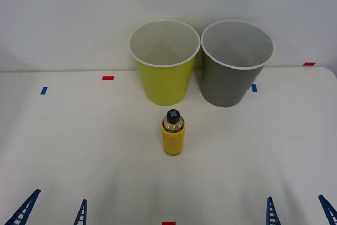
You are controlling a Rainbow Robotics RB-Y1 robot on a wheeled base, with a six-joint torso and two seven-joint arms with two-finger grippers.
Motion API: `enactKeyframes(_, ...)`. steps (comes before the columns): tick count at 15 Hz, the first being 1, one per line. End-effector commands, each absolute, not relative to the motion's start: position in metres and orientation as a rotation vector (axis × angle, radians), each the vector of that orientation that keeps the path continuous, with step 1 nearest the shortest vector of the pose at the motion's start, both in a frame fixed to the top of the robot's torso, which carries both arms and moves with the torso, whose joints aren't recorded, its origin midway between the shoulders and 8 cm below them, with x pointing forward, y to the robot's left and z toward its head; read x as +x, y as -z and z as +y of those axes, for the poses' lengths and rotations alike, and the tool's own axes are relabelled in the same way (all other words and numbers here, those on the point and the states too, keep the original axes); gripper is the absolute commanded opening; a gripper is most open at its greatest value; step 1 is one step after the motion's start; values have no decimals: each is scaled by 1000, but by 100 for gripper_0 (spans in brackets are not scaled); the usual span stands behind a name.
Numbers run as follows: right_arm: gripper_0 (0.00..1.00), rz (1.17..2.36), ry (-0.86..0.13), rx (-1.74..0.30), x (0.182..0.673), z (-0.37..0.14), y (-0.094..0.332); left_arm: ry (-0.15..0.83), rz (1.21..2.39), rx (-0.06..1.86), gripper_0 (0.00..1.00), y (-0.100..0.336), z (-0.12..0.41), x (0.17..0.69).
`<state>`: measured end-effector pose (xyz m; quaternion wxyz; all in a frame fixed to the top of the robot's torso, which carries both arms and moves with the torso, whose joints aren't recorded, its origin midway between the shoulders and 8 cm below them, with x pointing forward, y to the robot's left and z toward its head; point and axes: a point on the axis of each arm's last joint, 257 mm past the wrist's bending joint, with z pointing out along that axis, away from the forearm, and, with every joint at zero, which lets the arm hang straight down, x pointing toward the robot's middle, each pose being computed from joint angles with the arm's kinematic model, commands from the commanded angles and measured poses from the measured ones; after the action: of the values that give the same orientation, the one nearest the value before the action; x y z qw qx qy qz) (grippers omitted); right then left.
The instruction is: Put cans in the gray bin and PET bottles in the light green bin.
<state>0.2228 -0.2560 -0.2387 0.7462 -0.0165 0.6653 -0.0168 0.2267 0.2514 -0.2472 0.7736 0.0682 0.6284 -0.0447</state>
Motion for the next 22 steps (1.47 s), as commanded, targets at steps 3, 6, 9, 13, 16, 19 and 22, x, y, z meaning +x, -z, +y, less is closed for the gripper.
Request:
enactKeyframes(3, 96, 1456, 37, -36, 223, -256, 239, 97, 1361, 148, 100, 247, 251, 227)
enactKeyframes(6, 96, 1456, 37, -36, 223, -256, 239, 97, 1361, 148, 100, 247, 251, 227)
enactKeyframes(9, 97, 1456, 37, -36, 223, -256, 239, 97, 1361, 148, 100, 247, 251, 227)
enactKeyframes(13, 97, 1456, 37, -36, 223, -256, 239, 94, 1401, 133, 100, 264, 253, 224)
enactKeyframes(16, 97, 1456, 37, -36, 223, -256, 239, 110, 1387, 183, 100, 261, 253, 222)
enactKeyframes(19, 96, 1456, 37, -36, 223, -256, 239, 229, 1355, 316, 100, 265, 220, 237)
enactKeyframes(22, 96, 1456, 37, -36, 223, -256, 239, 323, 1317, 406, 100, 267, 197, 261)
